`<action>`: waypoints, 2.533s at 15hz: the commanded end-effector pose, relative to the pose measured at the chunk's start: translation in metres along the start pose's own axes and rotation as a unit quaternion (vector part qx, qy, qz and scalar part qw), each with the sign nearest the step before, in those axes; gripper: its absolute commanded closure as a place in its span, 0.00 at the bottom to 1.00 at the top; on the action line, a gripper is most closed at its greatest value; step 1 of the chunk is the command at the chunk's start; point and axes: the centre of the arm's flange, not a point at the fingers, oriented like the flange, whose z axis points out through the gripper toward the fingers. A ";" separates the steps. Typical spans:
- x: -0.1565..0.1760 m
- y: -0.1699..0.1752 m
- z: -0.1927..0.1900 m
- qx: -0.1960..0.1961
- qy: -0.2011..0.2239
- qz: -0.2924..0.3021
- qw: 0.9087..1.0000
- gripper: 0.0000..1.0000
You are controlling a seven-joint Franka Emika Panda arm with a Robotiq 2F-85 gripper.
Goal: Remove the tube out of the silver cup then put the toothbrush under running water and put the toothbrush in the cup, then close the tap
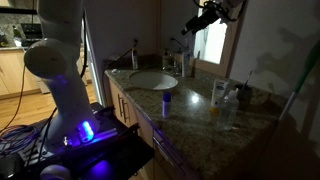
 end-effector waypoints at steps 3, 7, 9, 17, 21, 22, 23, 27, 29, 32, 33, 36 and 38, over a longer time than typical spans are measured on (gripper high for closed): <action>-0.032 -0.012 0.043 -0.060 0.009 -0.030 0.998 0.00; -0.051 -0.026 0.077 -0.121 0.039 -0.084 0.988 0.00; -0.080 -0.040 0.117 -0.150 0.059 -0.116 0.980 0.00; -0.147 -0.084 0.186 -0.192 0.091 -0.191 0.958 0.00; -0.149 -0.090 0.205 -0.229 0.147 -0.230 0.934 0.00; -0.155 -0.097 0.218 -0.239 0.165 -0.239 0.927 0.00; -0.161 -0.106 0.229 -0.247 0.185 -0.251 0.917 0.00; -0.197 -0.149 0.272 -0.198 0.255 -0.322 0.890 0.00; -0.201 -0.136 0.274 -0.211 0.240 -0.313 0.894 0.00; -0.203 -0.142 0.276 -0.203 0.246 -0.320 0.892 0.00; -0.202 -0.142 0.273 -0.202 0.247 -0.319 0.893 0.00; -0.184 -0.150 0.292 -0.240 0.255 -0.394 0.850 0.00; -0.174 -0.171 0.298 -0.250 0.249 -0.443 0.824 0.00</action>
